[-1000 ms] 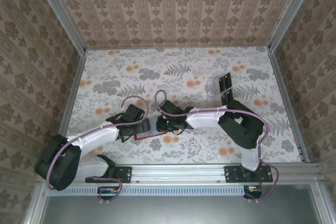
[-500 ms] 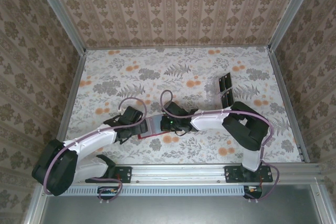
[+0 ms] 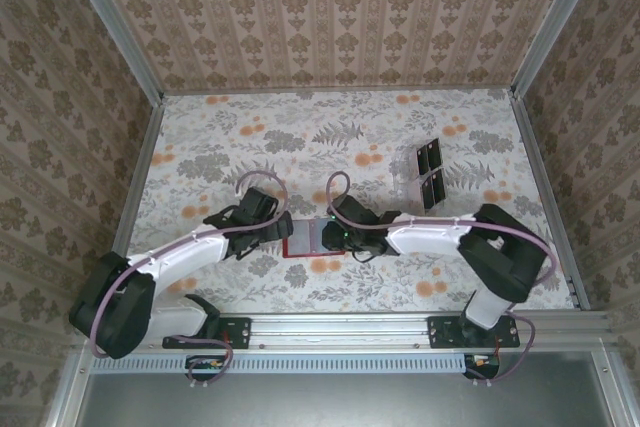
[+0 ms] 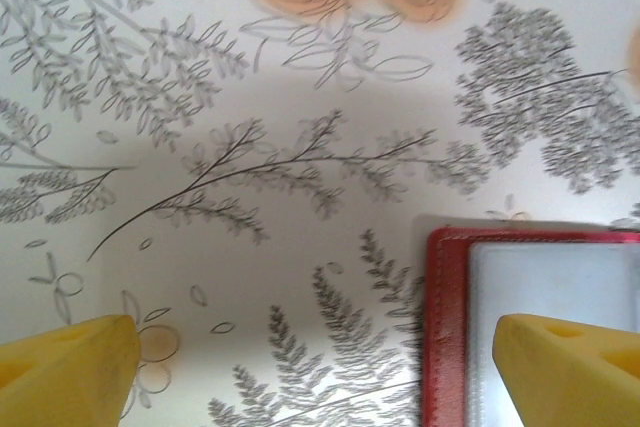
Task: Put the credit cards into the card holder
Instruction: Move the card holder to the center of the table, then pick up the credit card from the storage box.
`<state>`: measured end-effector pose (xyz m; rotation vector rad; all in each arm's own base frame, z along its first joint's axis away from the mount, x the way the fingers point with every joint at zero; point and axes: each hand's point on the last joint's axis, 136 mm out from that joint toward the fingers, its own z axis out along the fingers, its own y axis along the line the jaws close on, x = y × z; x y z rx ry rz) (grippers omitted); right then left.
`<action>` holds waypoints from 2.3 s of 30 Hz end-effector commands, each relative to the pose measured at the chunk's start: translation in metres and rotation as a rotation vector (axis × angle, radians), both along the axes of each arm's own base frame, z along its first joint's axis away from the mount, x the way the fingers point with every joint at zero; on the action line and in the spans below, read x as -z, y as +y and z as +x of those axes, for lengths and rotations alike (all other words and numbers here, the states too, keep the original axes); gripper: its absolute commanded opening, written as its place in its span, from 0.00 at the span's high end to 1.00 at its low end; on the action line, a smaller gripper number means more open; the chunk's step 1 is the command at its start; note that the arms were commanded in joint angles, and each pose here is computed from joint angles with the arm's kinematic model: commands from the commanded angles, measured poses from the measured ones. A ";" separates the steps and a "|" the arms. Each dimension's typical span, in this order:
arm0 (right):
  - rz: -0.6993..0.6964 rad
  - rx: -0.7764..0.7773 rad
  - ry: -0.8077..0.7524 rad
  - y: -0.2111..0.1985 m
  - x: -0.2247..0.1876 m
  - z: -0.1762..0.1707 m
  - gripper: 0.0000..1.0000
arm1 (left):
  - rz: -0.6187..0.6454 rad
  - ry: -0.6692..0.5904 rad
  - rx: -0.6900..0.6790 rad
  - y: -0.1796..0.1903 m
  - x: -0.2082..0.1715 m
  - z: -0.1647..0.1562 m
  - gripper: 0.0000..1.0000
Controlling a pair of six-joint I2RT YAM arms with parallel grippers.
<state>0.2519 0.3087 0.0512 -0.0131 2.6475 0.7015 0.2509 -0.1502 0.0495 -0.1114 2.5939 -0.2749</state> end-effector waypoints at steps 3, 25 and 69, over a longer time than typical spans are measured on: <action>-0.033 -0.029 -0.139 -0.027 -0.085 0.016 0.66 | -0.046 -0.038 0.050 -0.016 -0.021 0.007 0.00; -0.584 0.301 -0.024 -0.226 -0.055 0.085 0.60 | -0.082 -0.031 0.079 -0.019 -0.031 0.004 0.00; -0.489 0.260 0.020 -0.212 -0.035 0.094 0.99 | -0.093 0.000 0.085 -0.022 -0.017 0.001 0.00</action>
